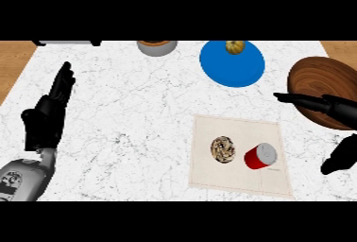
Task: Pick the can from the placemat and place it in the bowl
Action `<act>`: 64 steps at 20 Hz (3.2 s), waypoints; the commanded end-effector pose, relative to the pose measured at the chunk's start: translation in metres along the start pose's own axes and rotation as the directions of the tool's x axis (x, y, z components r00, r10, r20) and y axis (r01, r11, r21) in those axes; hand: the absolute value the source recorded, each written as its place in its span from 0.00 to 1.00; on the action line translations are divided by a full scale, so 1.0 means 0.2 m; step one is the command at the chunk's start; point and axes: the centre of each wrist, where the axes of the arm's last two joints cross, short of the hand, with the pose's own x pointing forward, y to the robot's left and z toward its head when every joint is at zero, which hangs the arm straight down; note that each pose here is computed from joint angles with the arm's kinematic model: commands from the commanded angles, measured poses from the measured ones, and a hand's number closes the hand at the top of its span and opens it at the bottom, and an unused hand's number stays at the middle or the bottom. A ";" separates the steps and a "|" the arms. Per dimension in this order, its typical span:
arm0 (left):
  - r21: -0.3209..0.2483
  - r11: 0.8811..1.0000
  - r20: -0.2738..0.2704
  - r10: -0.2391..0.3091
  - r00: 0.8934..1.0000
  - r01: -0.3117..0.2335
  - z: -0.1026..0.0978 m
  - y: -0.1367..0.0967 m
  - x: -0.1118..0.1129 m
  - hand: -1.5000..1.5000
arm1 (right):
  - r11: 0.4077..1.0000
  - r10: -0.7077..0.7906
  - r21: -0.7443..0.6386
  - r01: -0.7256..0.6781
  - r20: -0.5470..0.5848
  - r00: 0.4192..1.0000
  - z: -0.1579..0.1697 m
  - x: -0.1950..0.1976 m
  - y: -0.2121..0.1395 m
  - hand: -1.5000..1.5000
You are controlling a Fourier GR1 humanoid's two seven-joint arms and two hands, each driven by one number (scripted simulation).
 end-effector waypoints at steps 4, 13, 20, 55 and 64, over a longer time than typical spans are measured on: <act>0.006 1.000 -0.002 0.004 1.000 -0.004 0.03 -0.05 -0.04 0.50 | 0.987 0.060 0.151 -0.056 -0.019 0.998 -0.15 0.11 0.14 0.00; -0.007 1.000 -0.008 0.013 1.000 -0.013 0.01 0.02 -0.10 0.50 | 0.953 0.190 0.266 -0.141 -0.168 0.967 -0.28 0.04 0.32 0.00; -0.006 1.000 0.004 0.012 1.000 -0.012 -0.04 -0.01 0.07 0.50 | 0.961 0.155 0.257 -0.103 -0.190 0.970 -0.33 -0.06 0.40 0.00; 0.048 0.999 -0.022 -0.003 1.000 0.004 0.08 0.07 -0.05 0.50 | 0.969 0.238 0.094 -0.229 -0.104 0.966 -0.16 0.50 1.33 1.00; 0.046 0.999 -0.018 -0.001 1.000 0.002 0.09 0.06 -0.01 0.50 | 0.953 0.010 -0.303 -0.025 -0.049 0.999 0.19 0.85 1.08 1.00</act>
